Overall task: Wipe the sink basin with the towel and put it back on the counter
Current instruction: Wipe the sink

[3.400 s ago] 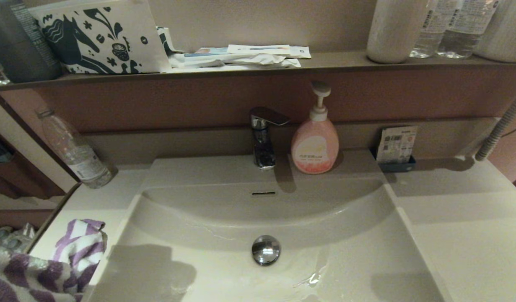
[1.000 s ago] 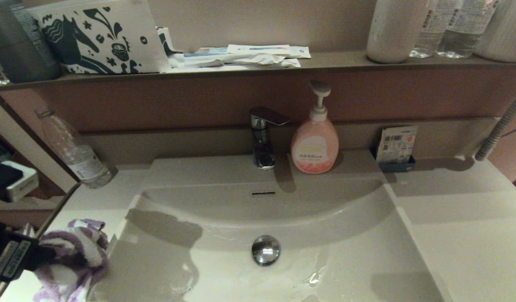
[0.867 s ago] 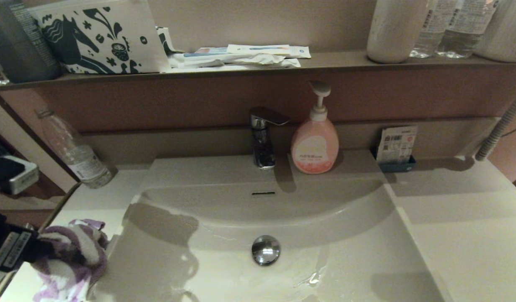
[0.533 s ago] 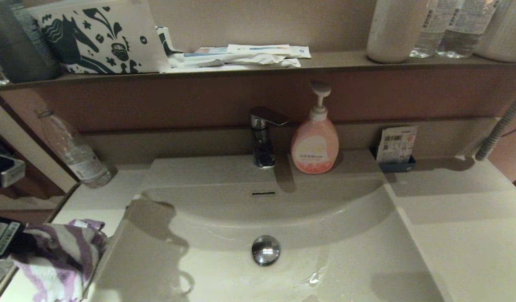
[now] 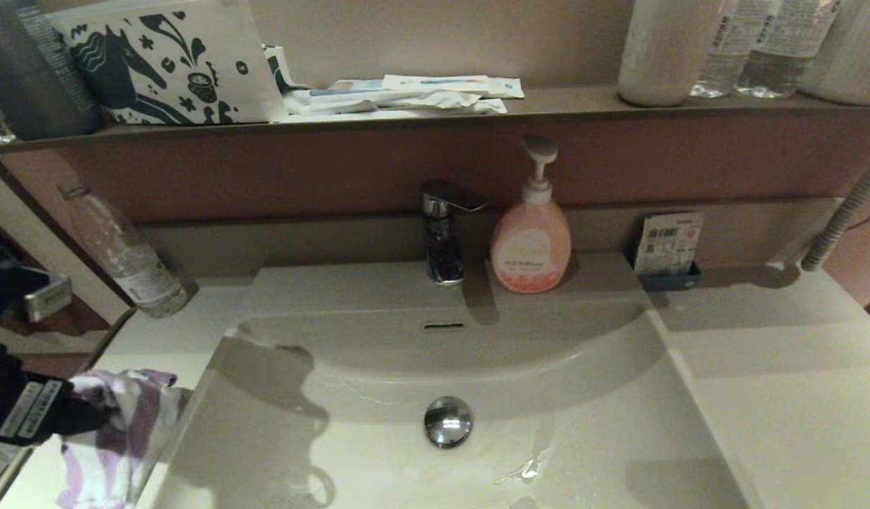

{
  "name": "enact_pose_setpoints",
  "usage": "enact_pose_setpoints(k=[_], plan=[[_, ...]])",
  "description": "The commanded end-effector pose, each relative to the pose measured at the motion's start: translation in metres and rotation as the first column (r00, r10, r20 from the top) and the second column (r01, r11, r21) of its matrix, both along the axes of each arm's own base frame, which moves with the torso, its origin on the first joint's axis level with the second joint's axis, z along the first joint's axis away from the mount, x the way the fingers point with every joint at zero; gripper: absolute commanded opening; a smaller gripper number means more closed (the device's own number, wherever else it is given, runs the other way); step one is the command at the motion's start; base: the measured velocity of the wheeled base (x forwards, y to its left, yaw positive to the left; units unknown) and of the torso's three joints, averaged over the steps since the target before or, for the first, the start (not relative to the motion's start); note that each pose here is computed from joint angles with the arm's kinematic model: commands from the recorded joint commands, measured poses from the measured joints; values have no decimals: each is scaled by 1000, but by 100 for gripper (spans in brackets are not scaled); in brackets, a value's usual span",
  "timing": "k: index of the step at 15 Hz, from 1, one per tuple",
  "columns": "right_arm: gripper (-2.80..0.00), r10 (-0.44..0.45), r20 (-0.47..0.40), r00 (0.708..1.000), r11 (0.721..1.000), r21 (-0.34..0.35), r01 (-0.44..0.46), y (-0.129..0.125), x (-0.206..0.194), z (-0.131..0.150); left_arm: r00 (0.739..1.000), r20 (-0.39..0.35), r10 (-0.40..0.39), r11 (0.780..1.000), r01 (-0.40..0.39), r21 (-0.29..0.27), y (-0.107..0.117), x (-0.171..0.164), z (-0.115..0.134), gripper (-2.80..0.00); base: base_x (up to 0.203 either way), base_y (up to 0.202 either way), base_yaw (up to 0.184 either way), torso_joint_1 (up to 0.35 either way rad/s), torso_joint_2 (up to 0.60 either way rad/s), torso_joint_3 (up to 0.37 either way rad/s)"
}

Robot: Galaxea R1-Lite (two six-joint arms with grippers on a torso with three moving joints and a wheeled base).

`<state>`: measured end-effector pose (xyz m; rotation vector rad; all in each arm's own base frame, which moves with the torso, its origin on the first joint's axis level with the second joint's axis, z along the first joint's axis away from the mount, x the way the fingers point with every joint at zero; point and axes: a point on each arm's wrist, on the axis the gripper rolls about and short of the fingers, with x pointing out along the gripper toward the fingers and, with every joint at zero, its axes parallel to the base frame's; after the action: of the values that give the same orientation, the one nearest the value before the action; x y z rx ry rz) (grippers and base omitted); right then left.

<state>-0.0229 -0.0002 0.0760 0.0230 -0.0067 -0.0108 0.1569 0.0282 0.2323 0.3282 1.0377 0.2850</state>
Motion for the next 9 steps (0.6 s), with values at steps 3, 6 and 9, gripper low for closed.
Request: enact_pose_setpoints(k=[3,6,9], plan=[[-280,0,0,1000,1000,0,0,0,0,0,997,65,-52,991,60,-121,-5,-7,7,0,0,0,0,0,0,0],[-280,0,0,1000,1000,0,0,0,0,0,997,74,-29,991,38,-125,-3,-8,7,0,0,0,0,0,0,0],[-280,0,0,1000,1000,0,0,0,0,0,991,104,-80,987,93,-128,-11,-19,9,0,0,0,0,0,0,0]])
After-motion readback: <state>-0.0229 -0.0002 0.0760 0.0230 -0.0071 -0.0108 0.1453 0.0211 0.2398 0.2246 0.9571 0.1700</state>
